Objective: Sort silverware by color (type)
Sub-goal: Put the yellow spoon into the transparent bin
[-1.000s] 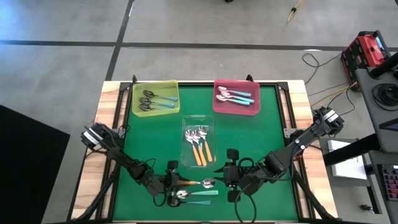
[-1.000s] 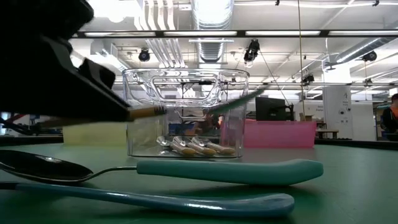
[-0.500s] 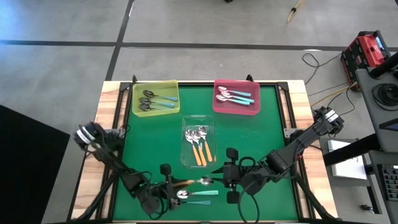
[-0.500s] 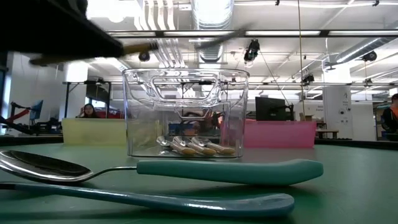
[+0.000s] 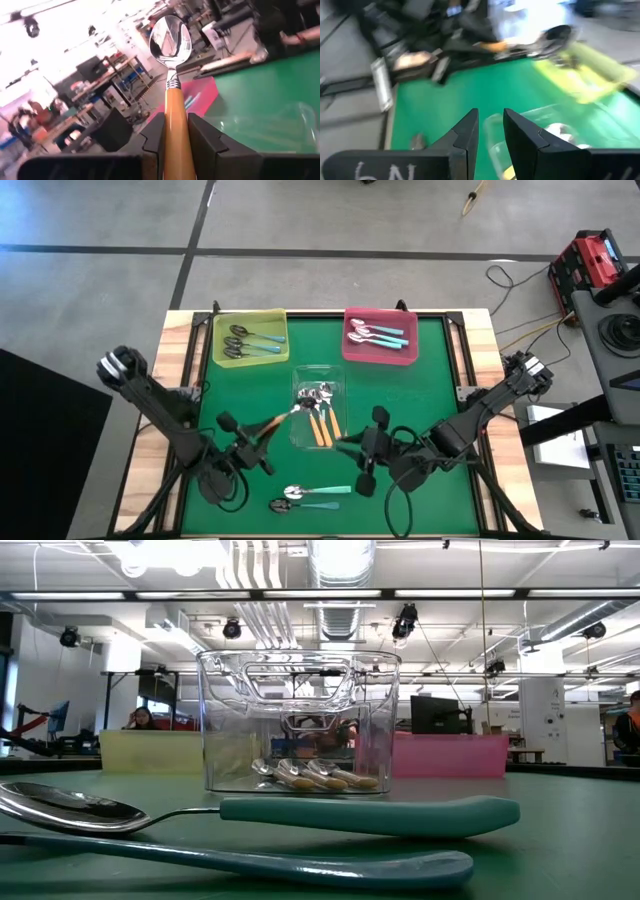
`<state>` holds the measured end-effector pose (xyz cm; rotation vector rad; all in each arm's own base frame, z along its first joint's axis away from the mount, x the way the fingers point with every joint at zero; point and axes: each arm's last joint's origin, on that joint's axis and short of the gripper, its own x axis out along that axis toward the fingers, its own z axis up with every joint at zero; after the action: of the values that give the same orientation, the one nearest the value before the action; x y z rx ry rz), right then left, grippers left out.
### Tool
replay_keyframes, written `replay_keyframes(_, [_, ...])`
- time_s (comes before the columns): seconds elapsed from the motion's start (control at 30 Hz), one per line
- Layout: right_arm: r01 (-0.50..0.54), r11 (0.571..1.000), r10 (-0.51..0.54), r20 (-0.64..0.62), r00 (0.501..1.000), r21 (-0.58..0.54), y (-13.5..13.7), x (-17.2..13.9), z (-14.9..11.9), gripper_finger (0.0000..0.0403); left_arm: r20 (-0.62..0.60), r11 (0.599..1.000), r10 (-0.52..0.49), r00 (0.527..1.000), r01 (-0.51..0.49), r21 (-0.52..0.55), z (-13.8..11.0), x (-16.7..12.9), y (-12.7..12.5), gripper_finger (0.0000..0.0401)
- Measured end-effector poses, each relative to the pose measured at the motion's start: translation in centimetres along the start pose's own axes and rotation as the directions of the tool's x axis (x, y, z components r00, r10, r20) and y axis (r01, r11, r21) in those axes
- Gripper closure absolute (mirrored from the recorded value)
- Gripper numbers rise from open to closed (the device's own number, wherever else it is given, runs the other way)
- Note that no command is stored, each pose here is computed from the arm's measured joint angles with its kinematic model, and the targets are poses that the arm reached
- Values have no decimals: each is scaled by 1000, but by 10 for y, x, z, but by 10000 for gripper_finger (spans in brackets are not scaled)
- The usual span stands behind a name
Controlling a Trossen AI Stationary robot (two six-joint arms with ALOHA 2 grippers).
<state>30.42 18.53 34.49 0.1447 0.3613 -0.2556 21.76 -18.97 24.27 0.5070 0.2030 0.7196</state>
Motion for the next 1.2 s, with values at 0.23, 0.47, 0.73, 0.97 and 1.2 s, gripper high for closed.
replay_keyframes(0.23, [137,976,-141,13,990,171,-16,30,-1,332,-20,998,47,999,-48,-44,8,10,8,356])
replay_keyframes(0.47, [155,945,-174,42,984,287,-37,63,9,303,-27,996,59,998,-61,-64,14,14,9,356])
replay_keyframes(0.73, [82,940,-142,161,977,331,-39,84,21,236,-32,996,67,997,-69,-59,16,17,10,356])
replay_keyframes(0.97, [76,910,-176,212,961,407,-39,95,21,173,-34,992,71,997,-74,-99,16,18,11,356])
replay_keyframes(1.2, [15,881,-179,306,935,473,-36,116,19,145,-38,983,79,996,-84,-162,15,20,11,356])
